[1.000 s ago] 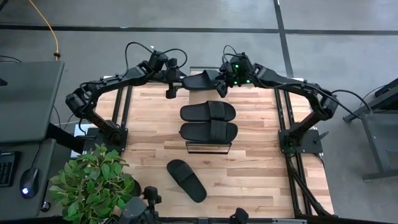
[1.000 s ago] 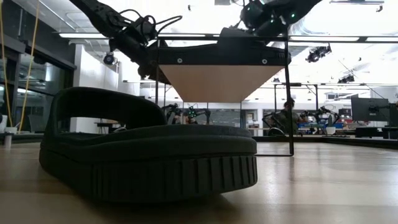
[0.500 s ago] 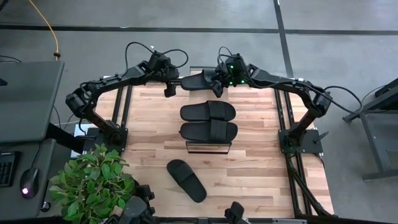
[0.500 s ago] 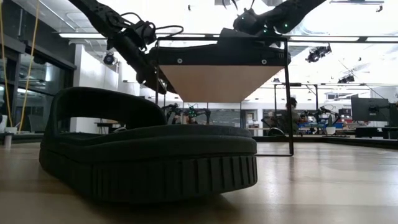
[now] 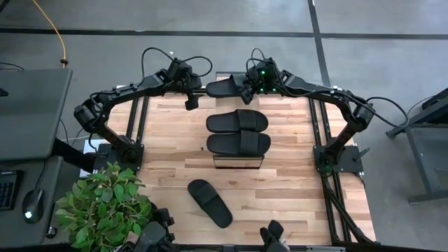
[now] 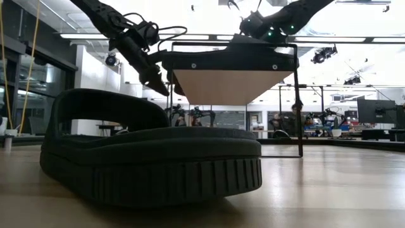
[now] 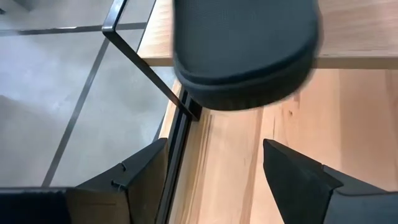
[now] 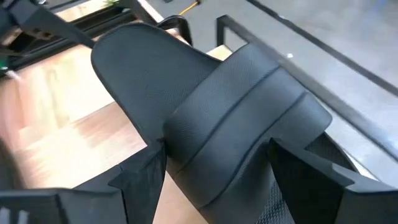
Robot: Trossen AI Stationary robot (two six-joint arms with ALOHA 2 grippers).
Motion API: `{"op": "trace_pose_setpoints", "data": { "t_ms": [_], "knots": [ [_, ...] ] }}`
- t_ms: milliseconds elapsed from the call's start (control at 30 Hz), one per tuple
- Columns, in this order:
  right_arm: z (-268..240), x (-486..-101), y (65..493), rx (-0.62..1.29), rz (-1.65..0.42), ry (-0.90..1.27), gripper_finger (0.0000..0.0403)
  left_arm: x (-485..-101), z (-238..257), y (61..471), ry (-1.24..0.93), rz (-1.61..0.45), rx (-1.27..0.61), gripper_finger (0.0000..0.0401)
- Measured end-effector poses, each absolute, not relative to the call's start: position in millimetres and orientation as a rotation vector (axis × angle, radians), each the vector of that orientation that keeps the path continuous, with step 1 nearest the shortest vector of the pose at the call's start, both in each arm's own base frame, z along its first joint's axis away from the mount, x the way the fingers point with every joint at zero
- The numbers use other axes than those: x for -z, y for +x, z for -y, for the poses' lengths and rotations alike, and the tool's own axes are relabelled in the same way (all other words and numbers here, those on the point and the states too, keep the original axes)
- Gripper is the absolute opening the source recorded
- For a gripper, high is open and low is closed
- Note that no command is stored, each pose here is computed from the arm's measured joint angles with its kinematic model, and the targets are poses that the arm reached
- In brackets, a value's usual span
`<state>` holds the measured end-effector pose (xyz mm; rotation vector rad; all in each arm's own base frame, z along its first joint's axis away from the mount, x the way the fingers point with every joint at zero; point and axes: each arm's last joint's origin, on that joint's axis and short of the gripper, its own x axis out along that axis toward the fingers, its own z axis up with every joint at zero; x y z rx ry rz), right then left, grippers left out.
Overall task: Pick and place slides into the shelf
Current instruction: Put the black slipper on the shelf
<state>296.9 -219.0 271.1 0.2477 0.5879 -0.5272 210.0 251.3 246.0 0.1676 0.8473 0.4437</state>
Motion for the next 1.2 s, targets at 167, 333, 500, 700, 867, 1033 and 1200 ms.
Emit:
{"op": "trace_pose_setpoints", "data": {
  "t_ms": [167,333,500,700,867,1033,1200],
  "knots": [
    [215,-277,296,0.514,-0.575,0.219,0.027,-246,-251,211,0.148,-0.83,-0.43,0.0244],
    [205,-289,297,0.486,-0.528,0.201,0.027,-246,-251,211,0.144,-0.826,-0.426,0.0244],
    [193,-292,303,0.36,-0.512,0.22,0.027,-246,-251,211,0.13,-0.822,-0.432,0.0242],
    [183,-293,309,0.291,-0.501,0.239,0.027,-246,-250,211,0.122,-0.814,-0.42,0.0241],
    [185,-289,311,0.34,-0.517,0.231,0.027,-247,-249,212,0.107,-0.789,-0.385,0.0241],
    [188,-286,311,0.413,-0.53,0.205,0.027,-247,-249,212,0.102,-0.78,-0.373,0.0241],
    [191,-286,309,0.523,-0.547,0.161,0.027,-247,-249,212,0.1,-0.78,-0.373,0.0241]
  ]
}}
